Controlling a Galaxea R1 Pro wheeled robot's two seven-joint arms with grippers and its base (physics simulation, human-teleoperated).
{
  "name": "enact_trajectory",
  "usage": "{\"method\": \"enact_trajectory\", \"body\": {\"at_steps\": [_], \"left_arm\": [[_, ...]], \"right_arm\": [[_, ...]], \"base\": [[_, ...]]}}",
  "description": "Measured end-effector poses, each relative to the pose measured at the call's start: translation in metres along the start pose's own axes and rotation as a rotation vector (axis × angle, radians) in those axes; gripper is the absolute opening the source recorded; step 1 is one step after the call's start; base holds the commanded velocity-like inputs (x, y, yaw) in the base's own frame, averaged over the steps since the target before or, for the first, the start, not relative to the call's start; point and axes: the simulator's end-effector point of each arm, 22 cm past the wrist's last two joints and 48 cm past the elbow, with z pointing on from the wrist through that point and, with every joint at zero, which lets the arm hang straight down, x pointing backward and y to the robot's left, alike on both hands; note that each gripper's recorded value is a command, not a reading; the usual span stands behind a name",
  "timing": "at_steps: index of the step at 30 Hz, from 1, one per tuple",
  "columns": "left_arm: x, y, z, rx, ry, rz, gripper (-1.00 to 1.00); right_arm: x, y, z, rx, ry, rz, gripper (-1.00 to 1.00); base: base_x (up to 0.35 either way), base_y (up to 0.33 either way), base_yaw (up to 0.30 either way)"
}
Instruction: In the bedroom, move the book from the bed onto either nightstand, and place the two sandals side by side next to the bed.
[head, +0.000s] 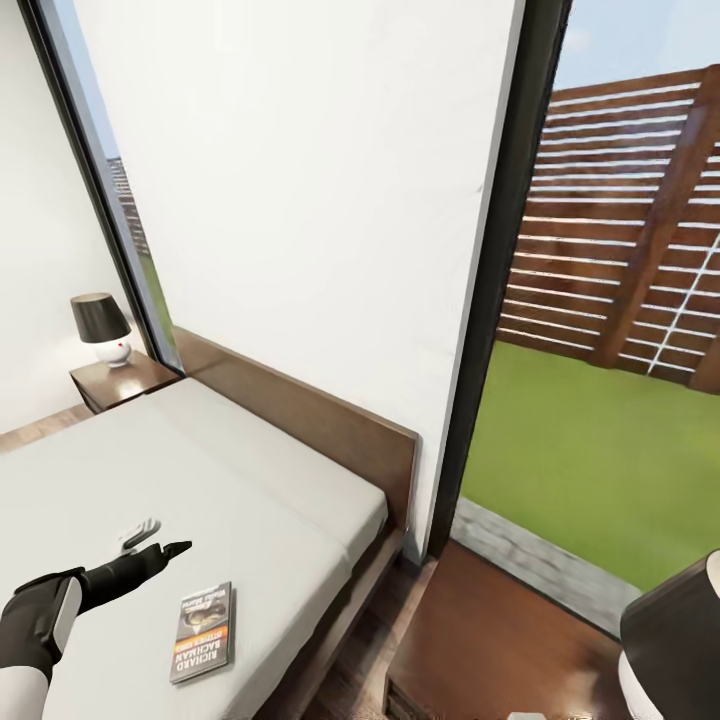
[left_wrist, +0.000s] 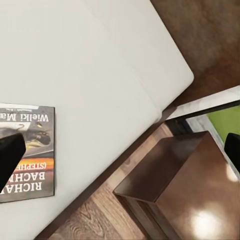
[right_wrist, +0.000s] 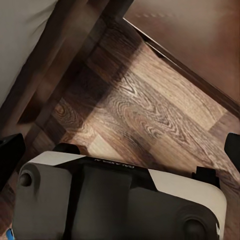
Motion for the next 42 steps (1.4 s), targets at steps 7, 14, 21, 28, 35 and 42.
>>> {"method": "enact_trajectory", "body": {"at_steps": [7, 14, 21, 28, 35, 42], "left_arm": [[0.004, 0.003, 0.003, -0.004, 0.009, -0.003, 1.00], [0.008, 0.006, 0.006, -0.009, 0.019, -0.005, 1.00], [0.012, 0.009, 0.009, -0.014, 0.028, -0.008, 1.00], [0.016, 0.012, 0.012, -0.019, 0.037, -0.010, 1.00], [0.021, 0.015, 0.014, -0.023, 0.046, -0.013, 1.00], [0.025, 0.018, 0.017, -0.028, 0.055, -0.016, 1.00]], "right_arm": [[0.005, -0.001, 0.001, 0.001, 0.010, 0.004, 1.00], [0.009, -0.002, 0.003, 0.003, 0.021, 0.008, 1.00], [0.014, -0.003, 0.004, 0.004, 0.031, 0.012, 1.00], [0.019, -0.004, 0.006, 0.003, 0.042, 0.015, 1.00], [0.023, -0.004, 0.007, 0.003, 0.051, 0.022, 1.00], [0.028, -0.005, 0.009, 0.005, 0.061, 0.026, 1.00]], "base": [[0.000, 0.000, 0.000], [0.000, 0.000, 0.000], [0.000, 0.000, 0.000], [0.000, 0.000, 0.000], [0.000, 0.000, 0.000], [0.000, 0.000, 0.000]]}}
